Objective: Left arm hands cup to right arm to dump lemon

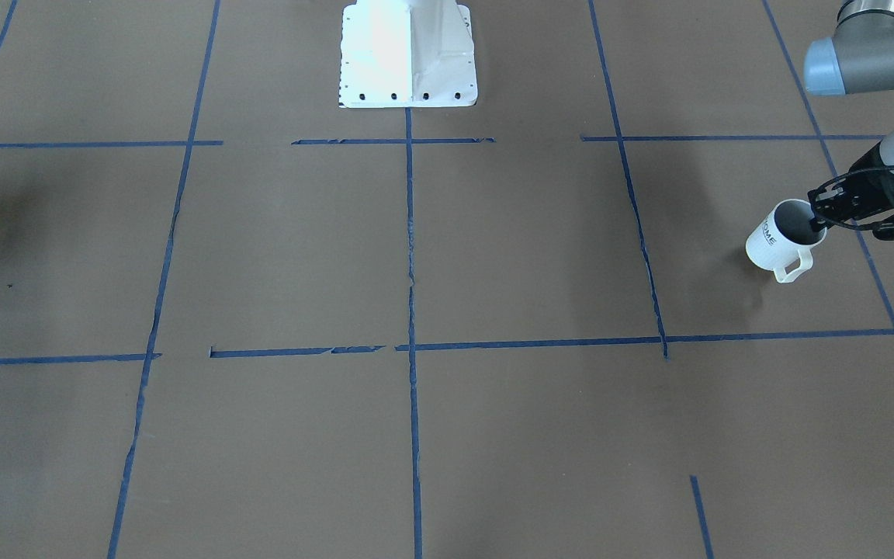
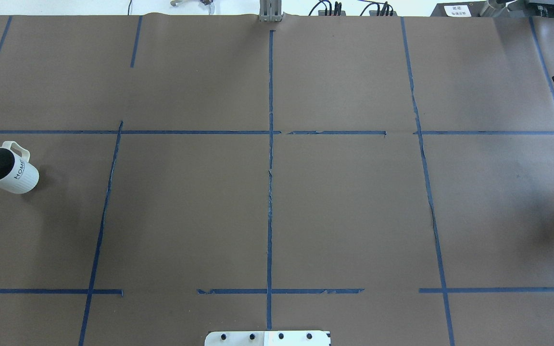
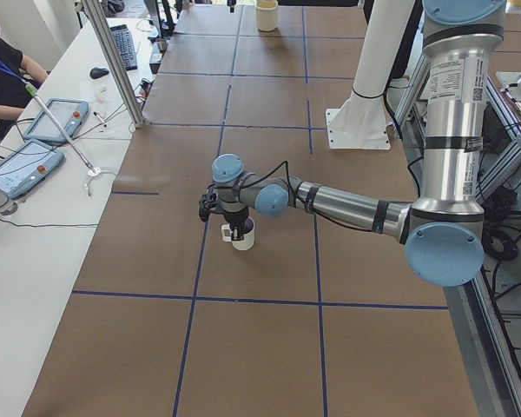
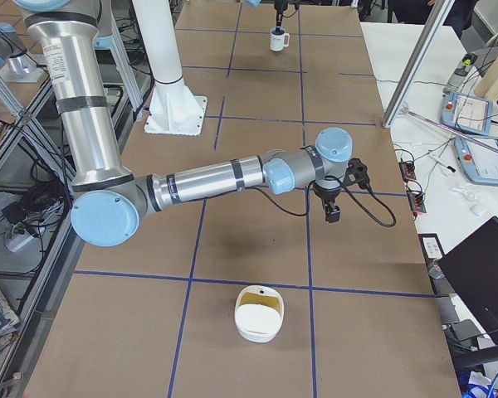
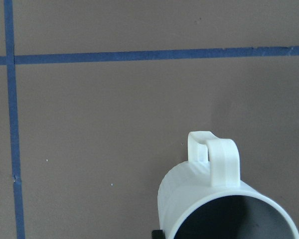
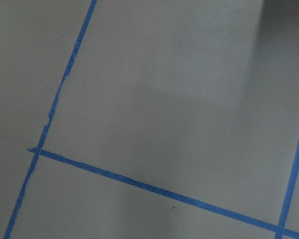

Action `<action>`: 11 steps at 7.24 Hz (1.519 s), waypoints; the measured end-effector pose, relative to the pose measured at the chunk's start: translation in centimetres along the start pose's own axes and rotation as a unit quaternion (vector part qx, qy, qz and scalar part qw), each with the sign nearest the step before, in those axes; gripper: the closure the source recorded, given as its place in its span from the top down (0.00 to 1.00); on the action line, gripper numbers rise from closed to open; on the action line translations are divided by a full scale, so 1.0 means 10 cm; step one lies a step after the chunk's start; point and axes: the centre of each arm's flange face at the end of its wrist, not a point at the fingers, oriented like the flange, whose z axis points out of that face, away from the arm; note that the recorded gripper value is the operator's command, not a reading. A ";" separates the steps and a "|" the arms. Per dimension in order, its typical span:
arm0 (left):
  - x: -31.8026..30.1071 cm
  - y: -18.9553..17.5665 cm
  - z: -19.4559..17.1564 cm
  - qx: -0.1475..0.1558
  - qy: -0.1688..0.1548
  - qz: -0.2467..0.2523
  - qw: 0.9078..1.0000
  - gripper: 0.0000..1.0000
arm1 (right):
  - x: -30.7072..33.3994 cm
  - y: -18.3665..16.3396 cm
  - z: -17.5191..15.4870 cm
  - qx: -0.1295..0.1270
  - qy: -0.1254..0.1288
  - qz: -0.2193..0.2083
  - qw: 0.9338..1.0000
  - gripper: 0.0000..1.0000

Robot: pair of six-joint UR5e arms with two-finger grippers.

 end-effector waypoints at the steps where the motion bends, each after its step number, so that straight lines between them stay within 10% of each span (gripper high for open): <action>1: -0.01 -0.01 0.02 -0.002 -0.001 -0.002 1.000 0.09 | 0.12 0.14 0.03 -0.006 0.001 -0.004 1.000 1.00; 2: -0.03 -0.01 0.05 -0.005 -0.002 -0.003 1.000 0.24 | 0.22 0.28 0.07 -0.013 0.003 -0.003 1.000 1.00; 3: -0.04 -0.01 0.08 -0.007 -0.003 -0.003 1.000 0.78 | 0.32 0.40 0.11 -0.019 0.004 -0.002 1.000 1.00; 4: -0.04 -0.01 0.10 -0.008 -0.003 -0.001 1.000 1.00 | 0.40 0.51 0.13 -0.023 0.005 -0.004 1.000 1.00; 11: -1.24 0.24 -0.84 -0.015 -0.013 0.099 0.995 1.00 | 0.98 1.17 0.06 -0.040 0.014 -0.005 0.999 1.00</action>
